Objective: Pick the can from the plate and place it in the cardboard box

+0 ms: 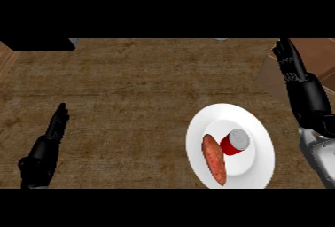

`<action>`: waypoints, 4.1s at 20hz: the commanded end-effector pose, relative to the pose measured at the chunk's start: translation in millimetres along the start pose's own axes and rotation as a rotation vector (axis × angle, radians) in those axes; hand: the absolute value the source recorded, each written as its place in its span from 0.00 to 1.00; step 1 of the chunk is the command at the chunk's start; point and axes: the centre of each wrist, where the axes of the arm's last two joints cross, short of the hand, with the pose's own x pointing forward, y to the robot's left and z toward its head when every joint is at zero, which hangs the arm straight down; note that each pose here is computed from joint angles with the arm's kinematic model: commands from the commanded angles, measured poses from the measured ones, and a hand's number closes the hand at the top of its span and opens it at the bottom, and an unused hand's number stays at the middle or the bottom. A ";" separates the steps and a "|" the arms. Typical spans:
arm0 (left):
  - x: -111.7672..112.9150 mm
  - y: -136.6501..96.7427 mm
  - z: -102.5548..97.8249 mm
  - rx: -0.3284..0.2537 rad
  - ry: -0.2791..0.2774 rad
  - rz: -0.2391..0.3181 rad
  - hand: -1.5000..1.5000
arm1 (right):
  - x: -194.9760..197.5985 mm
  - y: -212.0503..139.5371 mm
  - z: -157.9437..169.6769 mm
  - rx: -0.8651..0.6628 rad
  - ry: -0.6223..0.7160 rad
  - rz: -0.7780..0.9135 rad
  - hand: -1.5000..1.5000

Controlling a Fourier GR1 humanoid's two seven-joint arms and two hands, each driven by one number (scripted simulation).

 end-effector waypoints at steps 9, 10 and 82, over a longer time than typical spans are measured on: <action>68.6 6.8 -61.5 -0.306 -0.291 -0.069 0.50 | 48.4 -124.8 -17.3 0.292 -0.045 0.087 0.00; 72.6 -0.3 -65.1 -0.326 -0.300 -0.072 0.50 | 32.9 -118.6 -6.5 0.309 -0.049 0.073 0.00; 59.1 4.2 -80.3 -0.347 -0.301 -0.061 0.50 | 28.6 70.7 52.3 0.988 0.121 1.132 0.00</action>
